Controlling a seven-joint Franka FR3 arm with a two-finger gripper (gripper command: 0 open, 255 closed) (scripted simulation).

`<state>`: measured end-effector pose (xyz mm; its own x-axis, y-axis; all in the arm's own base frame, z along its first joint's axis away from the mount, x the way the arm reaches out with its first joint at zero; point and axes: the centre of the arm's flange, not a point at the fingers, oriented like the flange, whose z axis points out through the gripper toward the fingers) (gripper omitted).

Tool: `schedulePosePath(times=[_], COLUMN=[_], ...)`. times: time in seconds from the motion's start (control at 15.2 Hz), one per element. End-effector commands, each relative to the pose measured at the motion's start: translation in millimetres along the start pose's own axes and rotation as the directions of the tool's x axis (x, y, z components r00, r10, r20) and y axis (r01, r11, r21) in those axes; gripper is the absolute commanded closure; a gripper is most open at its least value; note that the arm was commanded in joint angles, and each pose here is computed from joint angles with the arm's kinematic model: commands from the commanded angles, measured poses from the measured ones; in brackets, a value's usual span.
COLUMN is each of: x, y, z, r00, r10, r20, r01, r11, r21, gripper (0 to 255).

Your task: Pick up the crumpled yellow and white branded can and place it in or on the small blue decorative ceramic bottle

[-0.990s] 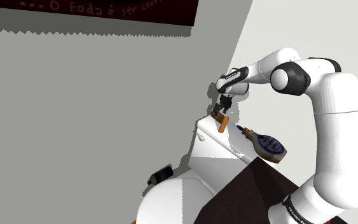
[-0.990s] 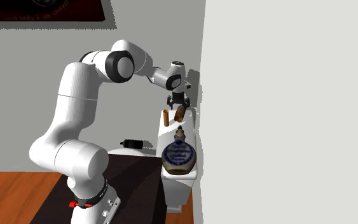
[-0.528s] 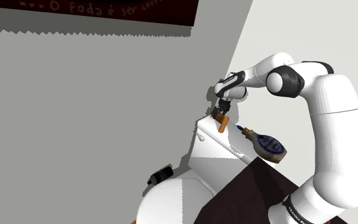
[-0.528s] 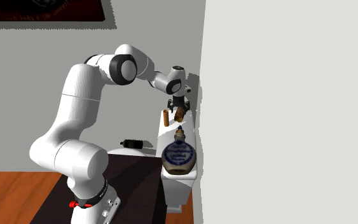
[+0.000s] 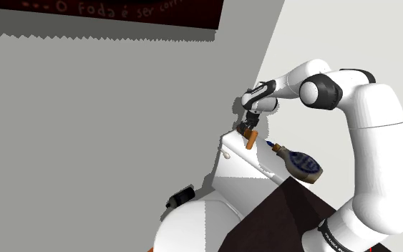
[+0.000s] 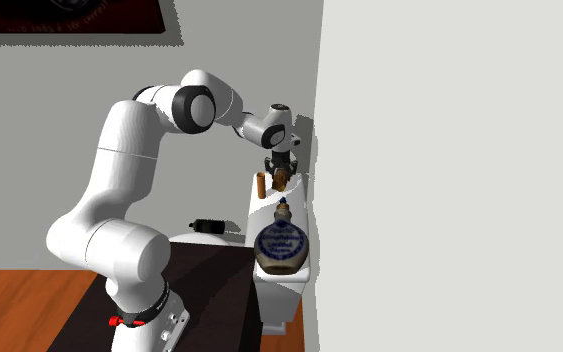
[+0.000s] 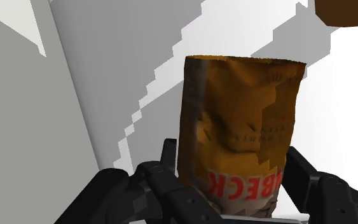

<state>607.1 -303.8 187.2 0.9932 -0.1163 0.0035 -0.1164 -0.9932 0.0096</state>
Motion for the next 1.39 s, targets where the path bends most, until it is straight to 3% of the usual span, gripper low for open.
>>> schedulePosePath(times=[0.0, 0.4, 1.32], x=[0, 0, 0], y=[0, 0, 1], z=[0, 0, -74], r00=[1.0, 1.0, 1.0], r10=[0.0, 0.0, 0.0], r20=[0.0, 0.0, 0.0], r01=[0.0, 0.0, 0.0], r11=[1.0, 1.0, 1.0], r21=[0.0, 0.0, 0.0], gripper=[255, 255, 255])
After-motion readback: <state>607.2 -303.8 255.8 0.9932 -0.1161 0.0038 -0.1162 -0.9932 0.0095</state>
